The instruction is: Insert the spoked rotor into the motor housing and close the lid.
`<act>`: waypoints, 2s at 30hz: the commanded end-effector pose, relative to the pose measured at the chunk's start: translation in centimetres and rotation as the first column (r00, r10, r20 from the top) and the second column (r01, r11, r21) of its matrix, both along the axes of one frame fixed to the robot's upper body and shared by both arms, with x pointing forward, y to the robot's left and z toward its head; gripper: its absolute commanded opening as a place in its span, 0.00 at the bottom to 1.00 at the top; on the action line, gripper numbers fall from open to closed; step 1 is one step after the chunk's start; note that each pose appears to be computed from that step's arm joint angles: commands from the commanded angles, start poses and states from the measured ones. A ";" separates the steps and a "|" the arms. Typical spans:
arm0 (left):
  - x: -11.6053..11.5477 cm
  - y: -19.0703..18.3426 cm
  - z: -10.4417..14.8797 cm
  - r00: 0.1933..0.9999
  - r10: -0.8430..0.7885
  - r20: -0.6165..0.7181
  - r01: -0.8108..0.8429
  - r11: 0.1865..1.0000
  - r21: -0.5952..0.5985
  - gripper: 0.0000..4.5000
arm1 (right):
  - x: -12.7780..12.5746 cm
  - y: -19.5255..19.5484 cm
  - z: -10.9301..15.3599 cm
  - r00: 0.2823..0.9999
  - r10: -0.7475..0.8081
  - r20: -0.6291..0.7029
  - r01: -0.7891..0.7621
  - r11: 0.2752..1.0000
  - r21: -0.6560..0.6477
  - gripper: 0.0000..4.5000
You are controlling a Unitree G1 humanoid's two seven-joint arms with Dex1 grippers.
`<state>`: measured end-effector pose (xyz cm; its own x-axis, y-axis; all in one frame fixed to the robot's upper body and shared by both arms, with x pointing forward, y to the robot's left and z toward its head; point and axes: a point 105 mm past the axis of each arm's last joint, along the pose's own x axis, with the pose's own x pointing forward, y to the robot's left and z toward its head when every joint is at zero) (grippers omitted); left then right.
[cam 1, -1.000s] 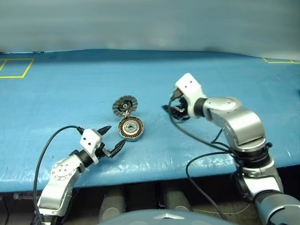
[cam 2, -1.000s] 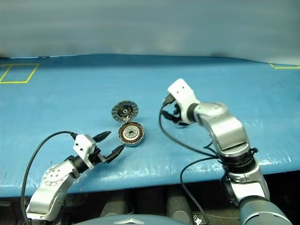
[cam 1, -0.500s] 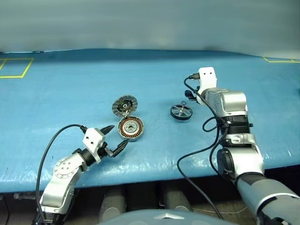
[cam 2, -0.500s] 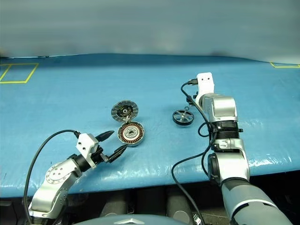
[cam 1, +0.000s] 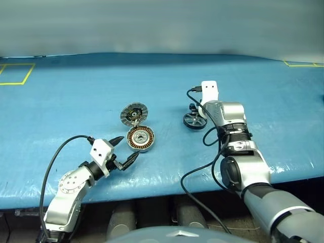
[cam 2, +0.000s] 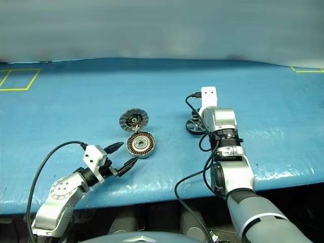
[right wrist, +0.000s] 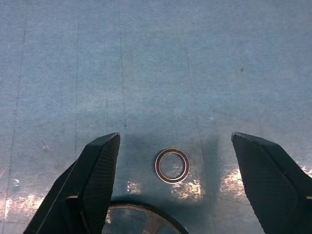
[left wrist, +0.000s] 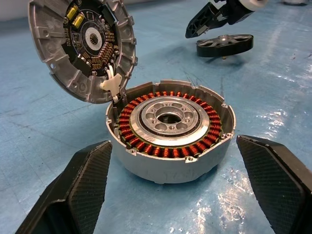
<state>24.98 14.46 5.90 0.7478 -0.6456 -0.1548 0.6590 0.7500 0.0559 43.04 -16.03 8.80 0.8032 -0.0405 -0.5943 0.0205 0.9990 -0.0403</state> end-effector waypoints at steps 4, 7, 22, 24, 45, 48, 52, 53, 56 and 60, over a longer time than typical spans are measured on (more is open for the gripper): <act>0.0 -0.3 0.4 1.000 -0.008 0.027 0.008 1.000 -0.006 1.00 | 0.2 -0.4 0.4 0.999 -0.045 0.017 0.045 0.999 0.006 0.86; -0.1 -0.2 0.4 1.000 -0.005 0.027 0.005 1.000 -0.004 1.00 | -0.1 -0.5 -0.4 0.998 -0.064 -0.010 0.064 0.998 0.019 0.86; -0.1 0.0 0.0 1.000 0.000 0.021 0.000 1.000 -0.003 1.00 | -0.8 0.5 -1.8 0.997 -0.051 -0.059 0.054 0.997 0.057 0.44; -0.1 0.0 0.0 1.000 0.001 0.021 -0.001 1.000 -0.003 1.00 | -0.8 0.5 -1.8 0.997 -0.053 -0.062 0.057 0.996 0.061 0.28; -0.1 0.1 0.1 1.000 -0.011 0.019 0.011 1.000 0.006 1.00 | -6.0 7.5 8.8 0.801 0.496 0.335 -0.499 0.863 -0.083 0.15; -0.1 0.1 0.2 1.000 -0.005 0.022 0.005 1.000 0.002 1.00 | -9.9 10.0 8.7 0.618 0.725 0.303 -0.719 0.677 -0.153 0.15; 0.0 0.3 0.4 0.999 0.011 0.039 -0.010 1.000 -0.011 1.00 | -13.2 11.7 7.9 0.435 0.861 0.262 -0.836 0.494 -0.237 0.15; 0.0 0.4 0.5 0.999 0.014 0.043 -0.013 1.000 -0.011 1.00 | -13.7 12.1 7.6 0.410 0.875 0.257 -0.850 0.469 -0.238 0.15; 0.0 0.5 0.6 0.998 0.031 0.060 -0.031 1.000 -0.004 1.00 | -14.3 13.3 6.6 0.386 0.888 0.249 -0.866 0.442 -0.235 0.15; -0.1 0.6 0.9 0.994 0.049 0.098 -0.048 0.999 -0.010 1.00 | -14.3 15.0 5.2 0.387 0.890 0.240 -0.872 0.438 -0.218 0.15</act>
<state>24.83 15.05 5.75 0.7774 -0.6170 -0.1221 0.6269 0.7759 0.0704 28.62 -1.50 13.66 0.5113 0.7676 -0.3864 -0.8594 0.4577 -0.2279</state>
